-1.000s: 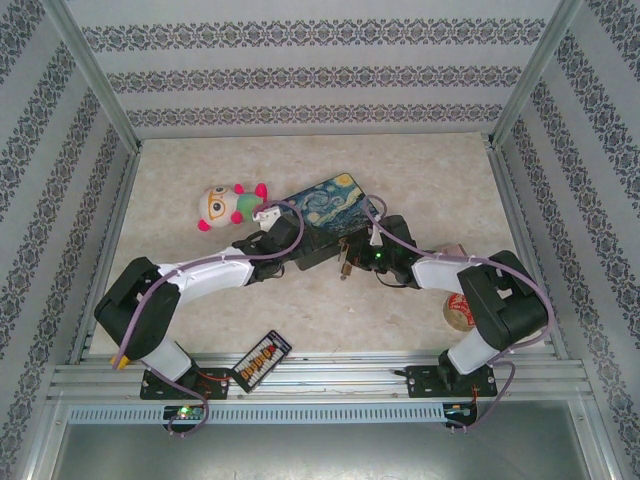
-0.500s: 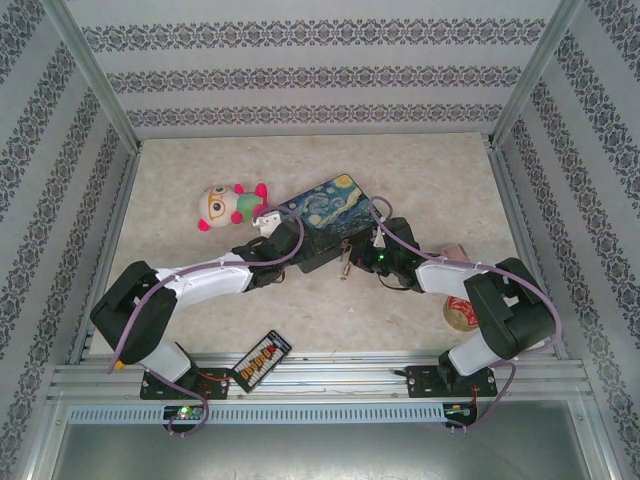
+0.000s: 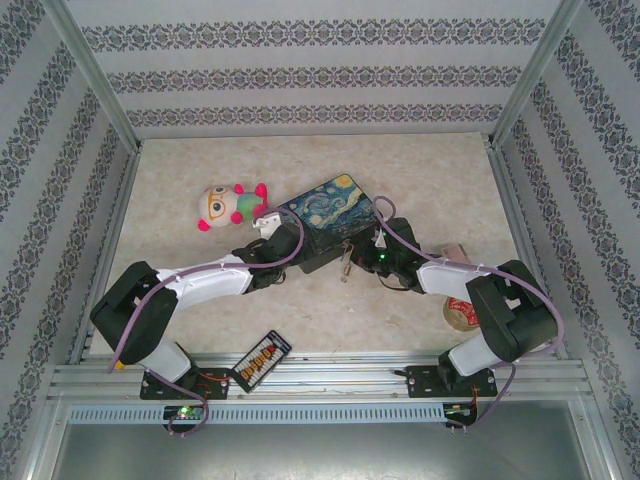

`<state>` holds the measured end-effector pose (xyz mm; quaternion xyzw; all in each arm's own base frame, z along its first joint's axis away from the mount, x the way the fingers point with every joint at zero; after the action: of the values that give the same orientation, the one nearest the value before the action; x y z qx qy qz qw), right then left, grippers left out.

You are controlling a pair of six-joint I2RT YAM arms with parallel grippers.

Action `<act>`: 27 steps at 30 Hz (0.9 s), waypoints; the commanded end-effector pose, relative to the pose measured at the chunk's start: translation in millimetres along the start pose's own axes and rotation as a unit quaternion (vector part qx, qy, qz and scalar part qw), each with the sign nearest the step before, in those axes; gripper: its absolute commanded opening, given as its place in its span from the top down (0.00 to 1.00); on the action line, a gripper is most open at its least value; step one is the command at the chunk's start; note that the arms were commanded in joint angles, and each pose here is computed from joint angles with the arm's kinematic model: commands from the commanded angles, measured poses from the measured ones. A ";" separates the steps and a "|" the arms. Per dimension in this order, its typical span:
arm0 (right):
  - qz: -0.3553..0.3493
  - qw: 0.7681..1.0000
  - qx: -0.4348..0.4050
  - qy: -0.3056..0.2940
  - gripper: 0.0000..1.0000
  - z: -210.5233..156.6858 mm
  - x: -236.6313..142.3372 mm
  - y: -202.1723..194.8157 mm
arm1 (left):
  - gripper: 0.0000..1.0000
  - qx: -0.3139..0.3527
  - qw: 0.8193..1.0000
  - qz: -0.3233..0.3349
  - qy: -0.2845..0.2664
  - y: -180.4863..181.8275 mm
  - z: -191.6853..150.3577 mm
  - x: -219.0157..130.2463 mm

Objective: Unlock the padlock with the key

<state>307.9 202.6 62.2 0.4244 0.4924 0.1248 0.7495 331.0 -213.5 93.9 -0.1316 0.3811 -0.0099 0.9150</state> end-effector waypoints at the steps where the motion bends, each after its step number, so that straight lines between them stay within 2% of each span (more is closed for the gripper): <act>1: -0.001 0.999 0.018 -0.041 1.00 18.7 -4.4 -0.4 | 0.01 0.016 0.999 0.027 0.003 13.8 -8.1 -1.8; 22: 0.031 0.997 0.041 -0.056 1.00 33.1 -6.6 16.3 | 0.01 0.036 0.999 0.005 0.000 3.0 -6.4 -2.6; 27: 0.026 0.997 0.048 -0.062 1.00 33.7 -9.0 10.5 | 0.01 0.059 0.998 0.013 0.006 0.3 -9.9 -1.2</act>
<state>316.2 194.1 64.4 0.4622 0.4834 0.0961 0.7372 331.3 -216.0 95.5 -0.1133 0.3746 -0.0206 0.9200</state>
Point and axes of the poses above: each hand's point on the last joint's axis, 136 mm out from that joint toward the fingers, its own x axis out along the fingers, its own y axis along the line the jaws close on, z = x × y, the point moved 1 cm from there along -x, back along the fingers, and after that the axes turned 10 degrees about x, right-handed, at the moved point
